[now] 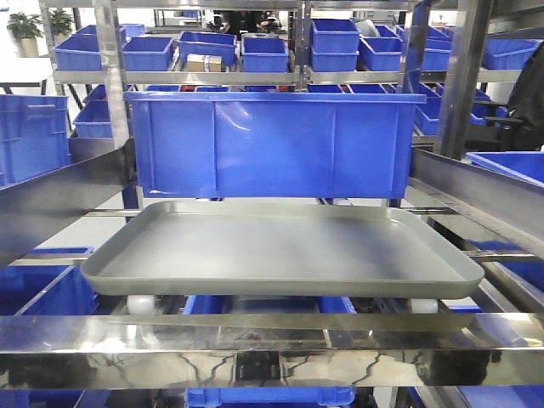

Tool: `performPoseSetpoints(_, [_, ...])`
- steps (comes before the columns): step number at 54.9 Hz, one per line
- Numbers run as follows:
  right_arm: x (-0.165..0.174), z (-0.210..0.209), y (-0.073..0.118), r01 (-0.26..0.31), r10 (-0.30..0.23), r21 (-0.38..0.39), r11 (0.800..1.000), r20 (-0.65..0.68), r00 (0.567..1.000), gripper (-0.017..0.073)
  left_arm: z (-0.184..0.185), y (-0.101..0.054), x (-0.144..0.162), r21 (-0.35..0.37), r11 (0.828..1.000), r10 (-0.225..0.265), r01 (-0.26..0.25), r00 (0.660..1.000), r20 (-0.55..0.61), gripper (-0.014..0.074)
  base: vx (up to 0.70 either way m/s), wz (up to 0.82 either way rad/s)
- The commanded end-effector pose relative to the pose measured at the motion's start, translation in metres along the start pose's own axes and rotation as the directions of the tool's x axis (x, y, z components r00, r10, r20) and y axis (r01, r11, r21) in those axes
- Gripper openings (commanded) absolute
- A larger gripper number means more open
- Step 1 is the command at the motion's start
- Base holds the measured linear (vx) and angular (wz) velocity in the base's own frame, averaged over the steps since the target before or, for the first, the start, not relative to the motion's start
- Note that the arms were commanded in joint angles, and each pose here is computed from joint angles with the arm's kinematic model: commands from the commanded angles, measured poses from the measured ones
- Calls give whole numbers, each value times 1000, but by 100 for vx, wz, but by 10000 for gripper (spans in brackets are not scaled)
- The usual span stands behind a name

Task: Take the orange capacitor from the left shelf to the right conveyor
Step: 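Lift the orange capacitor off the tray with the right gripper, then drive the base away from the shelf holding the capacitor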

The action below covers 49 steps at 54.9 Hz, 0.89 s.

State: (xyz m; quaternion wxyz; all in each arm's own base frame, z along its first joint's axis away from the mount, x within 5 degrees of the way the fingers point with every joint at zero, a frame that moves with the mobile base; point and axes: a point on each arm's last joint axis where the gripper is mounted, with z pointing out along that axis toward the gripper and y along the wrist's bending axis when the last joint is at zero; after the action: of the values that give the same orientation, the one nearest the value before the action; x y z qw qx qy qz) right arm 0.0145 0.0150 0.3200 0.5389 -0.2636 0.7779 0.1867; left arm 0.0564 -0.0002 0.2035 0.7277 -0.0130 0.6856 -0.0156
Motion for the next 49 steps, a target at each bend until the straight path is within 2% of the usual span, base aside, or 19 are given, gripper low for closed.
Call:
performPoseSetpoints(1, [-14,-3,-1,6,-6,8,1000,97,995,209,0,0,3,1,1000,-7,7,998,61,-6,-2,7])
performPoseSetpoints(30, [-14,-3,-1,6,-6,7,1000,91,996,209,0,0,3,1,1000,-7,7,998,61,-6,-4,17])
performPoseSetpoints(49, [-14,-3,0,3,-3,5,1000,91,996,209,0,0,3,1,1000,-7,7,998,61,-6,-6,50])
